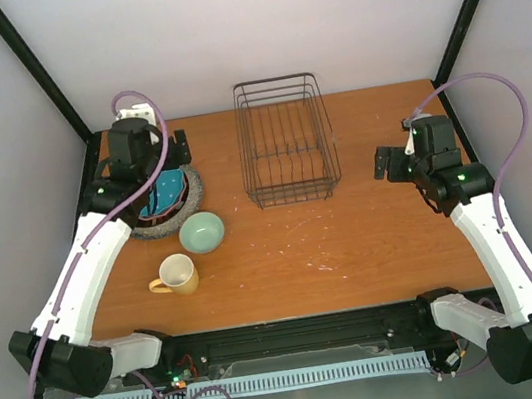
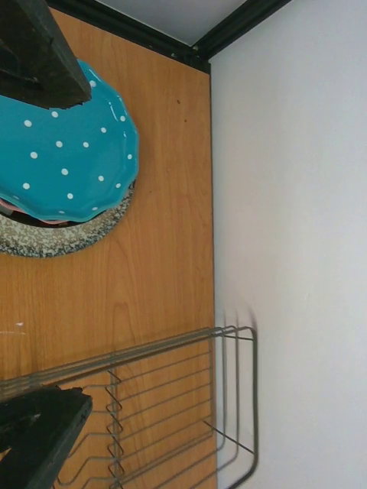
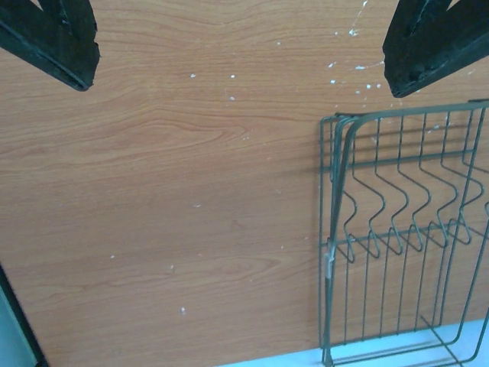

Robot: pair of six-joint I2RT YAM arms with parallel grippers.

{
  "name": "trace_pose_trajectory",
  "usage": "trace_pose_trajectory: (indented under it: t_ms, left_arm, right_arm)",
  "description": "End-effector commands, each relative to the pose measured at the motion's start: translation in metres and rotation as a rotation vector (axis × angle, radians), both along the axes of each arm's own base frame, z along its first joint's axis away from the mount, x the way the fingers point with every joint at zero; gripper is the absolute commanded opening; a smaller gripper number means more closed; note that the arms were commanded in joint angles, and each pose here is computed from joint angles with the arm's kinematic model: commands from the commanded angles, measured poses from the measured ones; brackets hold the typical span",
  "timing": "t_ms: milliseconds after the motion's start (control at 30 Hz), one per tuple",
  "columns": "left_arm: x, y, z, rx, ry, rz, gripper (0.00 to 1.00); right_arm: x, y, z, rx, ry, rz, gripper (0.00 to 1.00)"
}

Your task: Load the mixed dishes into the dish rack

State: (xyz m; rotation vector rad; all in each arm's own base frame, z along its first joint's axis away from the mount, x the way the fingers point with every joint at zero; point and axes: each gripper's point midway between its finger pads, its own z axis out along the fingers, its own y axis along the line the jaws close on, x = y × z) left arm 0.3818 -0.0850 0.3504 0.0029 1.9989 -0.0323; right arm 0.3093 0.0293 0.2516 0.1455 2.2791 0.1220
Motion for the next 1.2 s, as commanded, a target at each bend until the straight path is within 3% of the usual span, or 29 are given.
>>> trace_pose_trajectory:
  t_ms: [0, 633, 867, 1167]
  left_arm:
    - [0.008, 0.000, -0.023, 0.049, 0.065, 0.013, 1.00]
    - [0.014, -0.007, -0.048, 0.064, 0.113, -0.020, 1.00]
    - [0.017, -0.009, -0.071, 0.082, 0.154, -0.027, 1.00]
    - [0.016, -0.012, -0.087, 0.076, 0.168, -0.046, 1.00]
  right_arm:
    - [0.002, -0.012, 0.029, -0.039, -0.077, -0.047, 1.00]
    - [0.002, -0.001, 0.025, -0.023, -0.027, 0.013, 1.00]
    - [0.000, 0.035, 0.027, 0.038, -0.024, 0.157, 0.99]
    - [-0.002, 0.103, 0.019, -0.077, 0.009, 0.287, 0.94]
